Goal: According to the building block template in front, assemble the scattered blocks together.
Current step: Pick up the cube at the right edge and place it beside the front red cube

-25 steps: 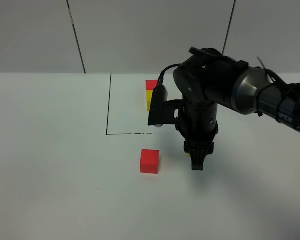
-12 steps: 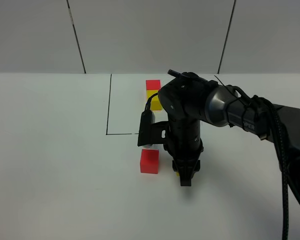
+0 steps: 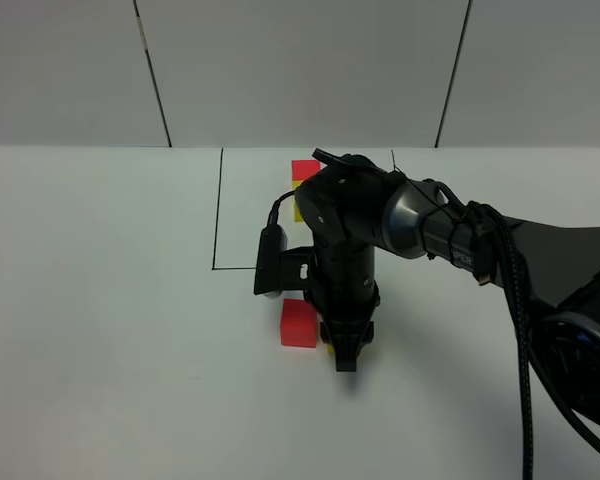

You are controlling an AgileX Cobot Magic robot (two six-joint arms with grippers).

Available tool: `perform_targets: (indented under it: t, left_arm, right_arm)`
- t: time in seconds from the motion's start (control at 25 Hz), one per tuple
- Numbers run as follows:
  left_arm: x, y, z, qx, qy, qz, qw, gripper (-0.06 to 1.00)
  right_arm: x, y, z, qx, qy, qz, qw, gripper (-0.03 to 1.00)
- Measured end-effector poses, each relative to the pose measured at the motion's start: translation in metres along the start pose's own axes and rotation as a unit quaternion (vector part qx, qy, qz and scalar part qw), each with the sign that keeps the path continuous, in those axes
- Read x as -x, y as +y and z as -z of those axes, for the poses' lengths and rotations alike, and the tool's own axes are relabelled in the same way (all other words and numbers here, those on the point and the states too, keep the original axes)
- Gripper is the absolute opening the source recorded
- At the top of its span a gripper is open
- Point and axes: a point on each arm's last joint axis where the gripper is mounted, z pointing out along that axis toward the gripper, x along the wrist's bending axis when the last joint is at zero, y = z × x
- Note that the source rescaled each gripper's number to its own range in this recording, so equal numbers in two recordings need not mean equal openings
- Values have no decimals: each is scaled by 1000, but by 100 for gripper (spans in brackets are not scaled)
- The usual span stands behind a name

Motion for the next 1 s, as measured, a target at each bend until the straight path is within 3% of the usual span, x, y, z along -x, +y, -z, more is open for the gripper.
perform_targets:
  t: [0.36,1.0]
  left_arm:
    - [0,0,0,0,0,0,1000,38]
    - [0,0,0,0,0,0,1000,37]
  right_arm:
    - [2,0,-12,3,15,-8,1000,0]
    - [6,1,-12,15,-1,-10,1000,0]
